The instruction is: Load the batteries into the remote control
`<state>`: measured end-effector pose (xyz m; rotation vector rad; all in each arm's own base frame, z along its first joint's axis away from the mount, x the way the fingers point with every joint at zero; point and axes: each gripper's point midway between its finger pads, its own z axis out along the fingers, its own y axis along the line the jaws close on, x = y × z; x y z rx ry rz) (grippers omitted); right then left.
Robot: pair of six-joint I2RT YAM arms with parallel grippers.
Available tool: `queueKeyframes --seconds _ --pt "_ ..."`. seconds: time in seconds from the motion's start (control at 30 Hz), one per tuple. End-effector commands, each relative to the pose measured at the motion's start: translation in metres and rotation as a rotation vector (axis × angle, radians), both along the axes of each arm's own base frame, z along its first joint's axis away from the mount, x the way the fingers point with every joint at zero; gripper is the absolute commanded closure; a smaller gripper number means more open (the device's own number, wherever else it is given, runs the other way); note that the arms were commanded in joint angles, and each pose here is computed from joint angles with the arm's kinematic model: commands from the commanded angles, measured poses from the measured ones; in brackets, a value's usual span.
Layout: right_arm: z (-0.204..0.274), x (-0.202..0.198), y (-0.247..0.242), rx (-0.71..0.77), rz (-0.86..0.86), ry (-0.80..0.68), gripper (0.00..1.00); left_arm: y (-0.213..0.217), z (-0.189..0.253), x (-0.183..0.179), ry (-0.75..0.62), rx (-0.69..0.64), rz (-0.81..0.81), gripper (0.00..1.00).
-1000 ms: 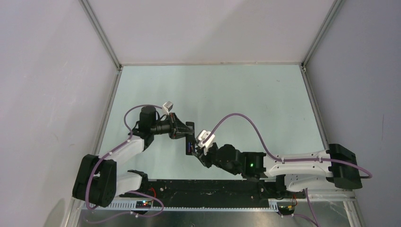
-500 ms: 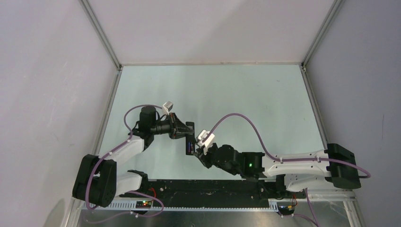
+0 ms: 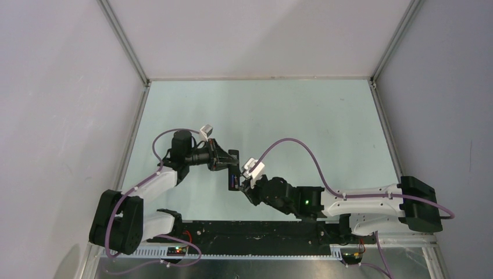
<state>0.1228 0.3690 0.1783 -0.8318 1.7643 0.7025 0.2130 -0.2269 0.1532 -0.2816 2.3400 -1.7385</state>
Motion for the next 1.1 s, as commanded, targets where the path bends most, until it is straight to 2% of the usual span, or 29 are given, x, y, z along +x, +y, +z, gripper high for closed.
queueKeyframes --seconds 0.0,0.3,1.07 --pt "0.013 -0.001 0.002 0.030 0.002 -0.033 0.73 -0.003 0.020 0.002 -0.078 -0.029 -0.030 1.00" --pt "0.016 -0.001 0.006 0.033 0.008 -0.068 0.73 -0.003 0.019 0.001 -0.080 -0.028 -0.031 1.00" --pt "0.017 0.011 0.012 0.048 -0.038 -0.016 0.81 -0.004 0.020 0.002 -0.096 -0.026 -0.039 1.00"
